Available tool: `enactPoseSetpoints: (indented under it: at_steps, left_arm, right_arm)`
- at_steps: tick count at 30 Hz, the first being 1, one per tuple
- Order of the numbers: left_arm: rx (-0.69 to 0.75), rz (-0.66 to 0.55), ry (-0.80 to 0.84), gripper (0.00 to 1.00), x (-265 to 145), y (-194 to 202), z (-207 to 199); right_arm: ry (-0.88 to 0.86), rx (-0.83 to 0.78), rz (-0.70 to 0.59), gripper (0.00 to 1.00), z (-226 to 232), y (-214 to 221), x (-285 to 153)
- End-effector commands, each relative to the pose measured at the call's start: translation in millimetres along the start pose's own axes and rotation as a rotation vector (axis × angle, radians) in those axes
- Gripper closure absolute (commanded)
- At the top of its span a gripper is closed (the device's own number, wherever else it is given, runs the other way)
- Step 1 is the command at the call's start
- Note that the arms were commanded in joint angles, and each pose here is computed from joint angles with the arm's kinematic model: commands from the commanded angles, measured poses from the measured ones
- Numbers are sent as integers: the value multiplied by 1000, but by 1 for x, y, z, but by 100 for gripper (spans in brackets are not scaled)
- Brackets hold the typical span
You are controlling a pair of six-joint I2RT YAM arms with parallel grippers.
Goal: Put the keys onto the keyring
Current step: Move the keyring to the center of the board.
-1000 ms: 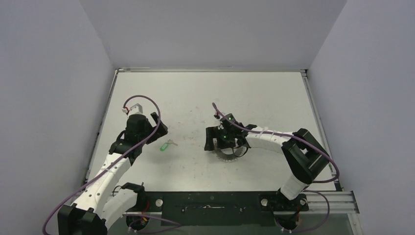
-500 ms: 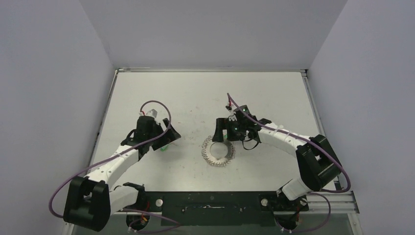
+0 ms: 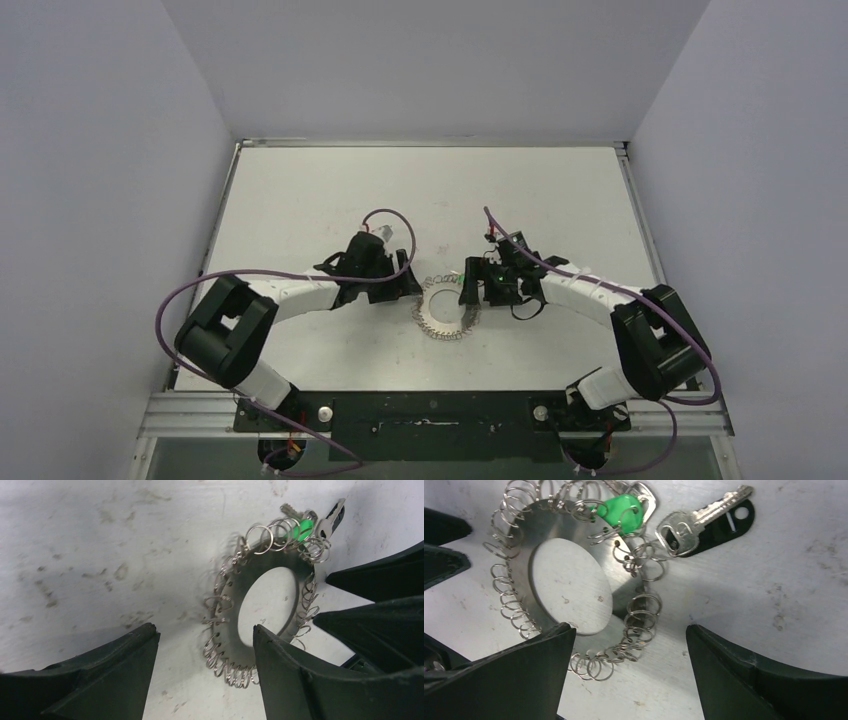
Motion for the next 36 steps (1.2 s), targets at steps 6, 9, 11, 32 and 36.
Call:
enactPoseSetpoints:
  at_steps: [6, 9, 11, 32, 36]
  left_arm:
    - [109, 55, -28, 36, 25, 2, -16]
    - [155, 34, -66, 36, 19, -8, -19]
    - [181, 6, -101, 36, 12, -14, -19]
    - [0, -43, 16, 44, -46, 47, 2]
    - [-17, -27, 10, 45, -41, 55, 9]
  right_arm:
    - [-102, 13, 51, 24, 43, 43, 4]
    - [-125, 5, 17, 25, 51, 38, -3]
    - [-110, -17, -10, 25, 51, 31, -10]
    - [52, -144, -35, 22, 26, -57, -3]
    - [48, -154, 0, 27, 26, -48, 4]
Point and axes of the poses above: each gripper's point midway between its finger pads, its own x axis out along the fingers, its own z axis along the line the jaws close on, y = z × x, the point moved 3 cm from there along -x, back along the fingers, and after that the axes turned 1 degree about -x, right-handed, at the moved point
